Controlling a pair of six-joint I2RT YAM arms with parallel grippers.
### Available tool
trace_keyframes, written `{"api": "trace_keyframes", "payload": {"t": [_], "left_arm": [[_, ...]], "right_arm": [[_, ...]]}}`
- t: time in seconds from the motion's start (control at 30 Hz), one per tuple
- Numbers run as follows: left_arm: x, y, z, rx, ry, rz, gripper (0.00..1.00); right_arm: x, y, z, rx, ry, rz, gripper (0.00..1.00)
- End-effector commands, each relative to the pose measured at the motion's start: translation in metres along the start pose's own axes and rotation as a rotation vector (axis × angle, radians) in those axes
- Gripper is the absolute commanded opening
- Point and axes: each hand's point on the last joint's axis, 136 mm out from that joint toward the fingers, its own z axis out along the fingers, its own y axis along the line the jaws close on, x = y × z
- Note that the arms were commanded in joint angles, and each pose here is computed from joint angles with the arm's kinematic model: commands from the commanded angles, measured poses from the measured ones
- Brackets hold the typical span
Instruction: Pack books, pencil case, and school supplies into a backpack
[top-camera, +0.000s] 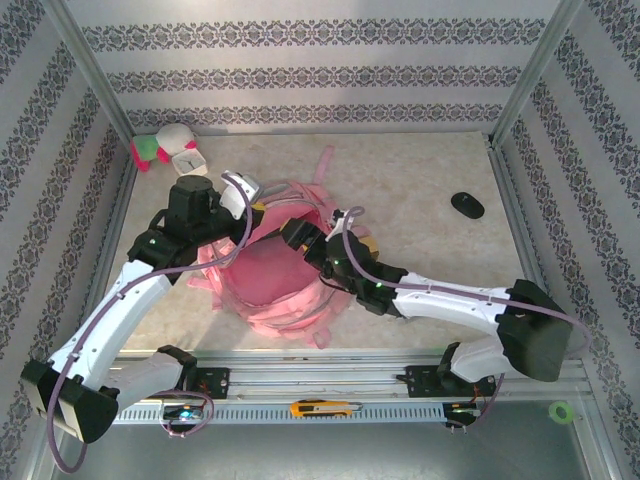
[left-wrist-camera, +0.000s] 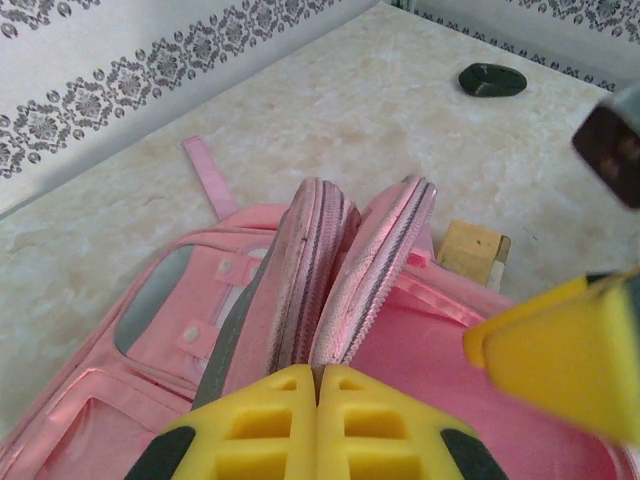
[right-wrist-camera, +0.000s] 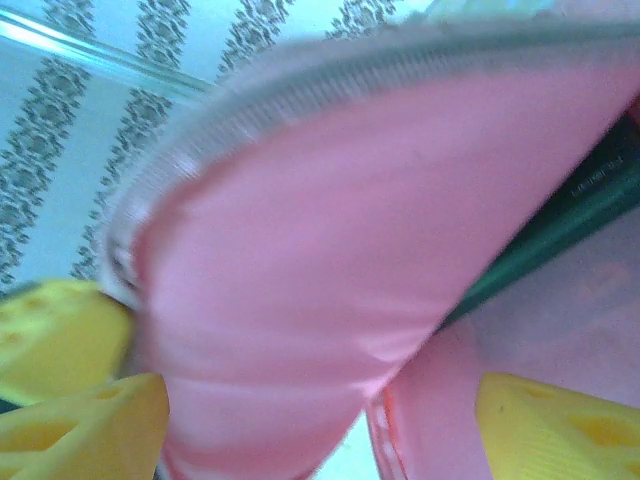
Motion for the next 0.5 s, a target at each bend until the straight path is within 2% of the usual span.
{"api": "trace_keyframes", "payload": {"t": [0.0,0.1,0.33,0.43,0.47], "left_arm": [[-0.011,0.005,0.0,-0.009,-0.063,0.036,0.0],[-0.006,-0.008,0.005,0.063,-0.077,0.031,0.0],[0.013,-0.018,0.009,0.115,-0.041,0.095,0.0],[0.017,-0.026,0.008,0.154,-0.048,0.113,0.0],[0.019,-0.028,0.008,0.166,-0.048,0.118,0.0]], "right_arm": [[-0.008,0.017,-0.001,-0.037,0.019,-0.008,0.81],[-0.019,0.021,0.001,-0.07,0.001,0.097,0.83],[-0.032,0.043,0.007,-0.118,-0.008,0.132,0.82],[-0.033,0.027,0.017,-0.074,-0.016,0.202,0.73],[-0.034,0.022,0.021,-0.066,-0.019,0.219,0.65]]}}
